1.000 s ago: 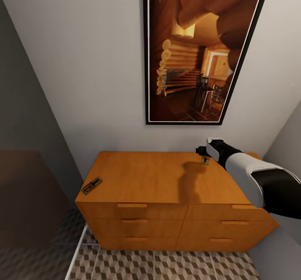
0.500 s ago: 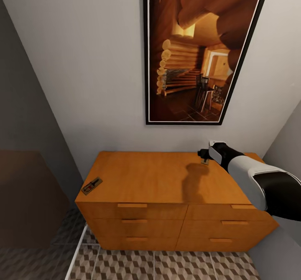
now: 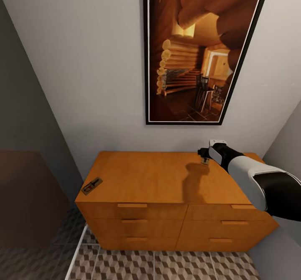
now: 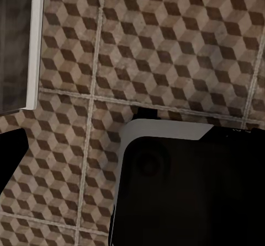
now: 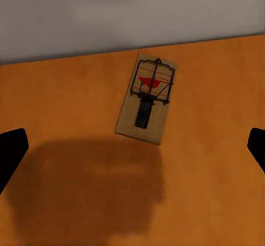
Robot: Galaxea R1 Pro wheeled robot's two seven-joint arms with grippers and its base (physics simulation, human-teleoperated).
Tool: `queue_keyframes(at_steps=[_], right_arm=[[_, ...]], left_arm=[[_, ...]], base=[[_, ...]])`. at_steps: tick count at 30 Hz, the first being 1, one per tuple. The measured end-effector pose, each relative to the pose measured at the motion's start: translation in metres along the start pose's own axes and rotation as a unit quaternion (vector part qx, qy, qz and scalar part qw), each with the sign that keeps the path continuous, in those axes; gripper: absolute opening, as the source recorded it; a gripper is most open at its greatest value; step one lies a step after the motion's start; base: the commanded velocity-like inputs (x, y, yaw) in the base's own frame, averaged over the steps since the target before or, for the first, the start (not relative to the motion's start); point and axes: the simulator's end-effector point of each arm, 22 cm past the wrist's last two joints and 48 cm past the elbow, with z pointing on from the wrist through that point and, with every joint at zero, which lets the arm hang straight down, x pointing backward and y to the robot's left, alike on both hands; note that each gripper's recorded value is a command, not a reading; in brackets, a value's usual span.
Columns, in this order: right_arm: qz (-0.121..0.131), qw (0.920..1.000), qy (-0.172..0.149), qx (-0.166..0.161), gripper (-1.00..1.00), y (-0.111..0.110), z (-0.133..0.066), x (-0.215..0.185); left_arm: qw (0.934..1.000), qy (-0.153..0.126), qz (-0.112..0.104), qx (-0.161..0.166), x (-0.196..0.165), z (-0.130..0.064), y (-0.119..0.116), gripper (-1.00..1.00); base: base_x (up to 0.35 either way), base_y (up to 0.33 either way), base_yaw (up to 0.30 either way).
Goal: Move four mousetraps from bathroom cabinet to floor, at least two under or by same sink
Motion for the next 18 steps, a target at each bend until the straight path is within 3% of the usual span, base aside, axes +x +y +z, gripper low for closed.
queue_keyframes(at_steps=[18], right_arm=[[-0.001,1.0000,0.000,0.000,1.00,0.0002,0.0030,0.0020]], left_arm=[[1.0000,0.003,0.000,0.000,0.0022,0.0004,0.0002,1.00]], base=[[0.000,0.000,0.000]])
